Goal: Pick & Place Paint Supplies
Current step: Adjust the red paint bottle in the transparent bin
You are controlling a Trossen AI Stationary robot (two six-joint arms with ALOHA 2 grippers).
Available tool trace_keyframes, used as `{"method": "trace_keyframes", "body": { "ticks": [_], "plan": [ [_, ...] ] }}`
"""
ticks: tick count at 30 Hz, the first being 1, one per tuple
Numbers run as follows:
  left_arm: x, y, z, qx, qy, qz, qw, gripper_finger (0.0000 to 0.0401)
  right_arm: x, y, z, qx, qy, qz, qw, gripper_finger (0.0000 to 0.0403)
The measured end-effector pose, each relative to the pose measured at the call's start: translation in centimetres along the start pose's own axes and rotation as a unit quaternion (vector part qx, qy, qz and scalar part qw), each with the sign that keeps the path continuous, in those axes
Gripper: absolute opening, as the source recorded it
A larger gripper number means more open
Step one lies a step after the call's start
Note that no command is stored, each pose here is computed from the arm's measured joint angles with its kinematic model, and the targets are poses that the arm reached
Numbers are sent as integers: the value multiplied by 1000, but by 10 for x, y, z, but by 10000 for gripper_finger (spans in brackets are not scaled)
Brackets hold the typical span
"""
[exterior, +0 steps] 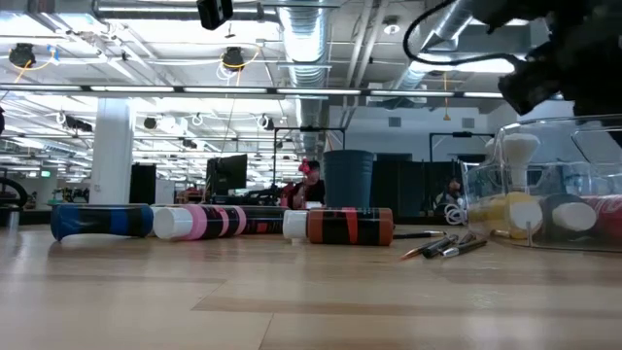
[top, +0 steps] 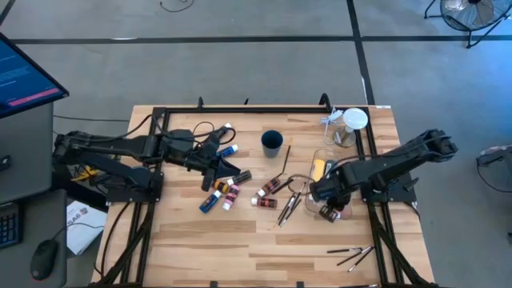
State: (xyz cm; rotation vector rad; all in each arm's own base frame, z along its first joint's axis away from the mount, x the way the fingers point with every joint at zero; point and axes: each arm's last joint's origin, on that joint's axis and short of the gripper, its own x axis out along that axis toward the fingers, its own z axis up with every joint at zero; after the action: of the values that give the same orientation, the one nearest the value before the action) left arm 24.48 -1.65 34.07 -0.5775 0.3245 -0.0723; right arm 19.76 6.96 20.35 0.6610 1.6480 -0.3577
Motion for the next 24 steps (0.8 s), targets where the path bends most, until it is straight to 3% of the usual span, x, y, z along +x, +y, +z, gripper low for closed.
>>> {"method": "trace_keyframes", "body": {
  "ticks": [11,16,24],
  "plan": [
    [0,-4,-3,0,6,-8,1000,1,33,15,-2,-36,46,-72,996,0],
    [0,-4,-3,0,5,-8,1000,1,38,16,-2,1,35,-102,994,0],
    [0,-4,-2,0,4,-8,1000,1,27,5,-14,81,-39,-176,980,0]
  ]
}}
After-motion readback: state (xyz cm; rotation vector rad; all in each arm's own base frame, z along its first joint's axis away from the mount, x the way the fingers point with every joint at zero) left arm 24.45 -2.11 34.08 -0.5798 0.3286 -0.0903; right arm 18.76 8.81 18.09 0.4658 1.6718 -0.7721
